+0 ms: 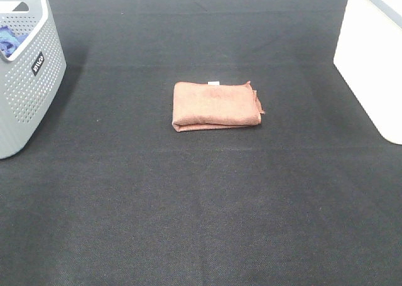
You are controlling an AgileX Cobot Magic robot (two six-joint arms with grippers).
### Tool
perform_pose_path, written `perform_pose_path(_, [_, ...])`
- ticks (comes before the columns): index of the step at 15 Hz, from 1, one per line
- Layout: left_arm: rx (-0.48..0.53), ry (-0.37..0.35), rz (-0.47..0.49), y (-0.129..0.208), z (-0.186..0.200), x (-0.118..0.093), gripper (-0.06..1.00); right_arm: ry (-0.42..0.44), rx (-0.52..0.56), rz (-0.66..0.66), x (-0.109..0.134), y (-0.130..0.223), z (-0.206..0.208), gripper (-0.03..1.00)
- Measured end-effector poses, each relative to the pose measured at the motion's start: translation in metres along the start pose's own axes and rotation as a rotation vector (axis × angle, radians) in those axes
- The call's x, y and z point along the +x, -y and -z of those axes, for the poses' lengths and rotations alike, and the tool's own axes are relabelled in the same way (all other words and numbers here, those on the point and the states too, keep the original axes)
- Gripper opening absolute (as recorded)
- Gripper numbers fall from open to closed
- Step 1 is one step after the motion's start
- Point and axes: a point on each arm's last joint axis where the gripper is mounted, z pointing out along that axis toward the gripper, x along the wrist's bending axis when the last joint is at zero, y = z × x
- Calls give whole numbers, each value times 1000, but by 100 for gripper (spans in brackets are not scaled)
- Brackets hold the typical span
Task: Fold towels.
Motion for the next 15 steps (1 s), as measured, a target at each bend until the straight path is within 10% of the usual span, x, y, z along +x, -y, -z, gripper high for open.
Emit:
perform_pose_path(5, [3, -41, 38, 0, 0, 2, 73, 16, -13, -19, -1, 1, 1, 85])
perform_pose_path(9, [-106, -218, 154, 10, 16, 3, 73, 113, -186, -70, 2, 15, 23, 85])
perform_pose_path(15, [-261, -257, 128, 25, 34, -7, 73, 139, -395, -31, 14, 38, 45, 85])
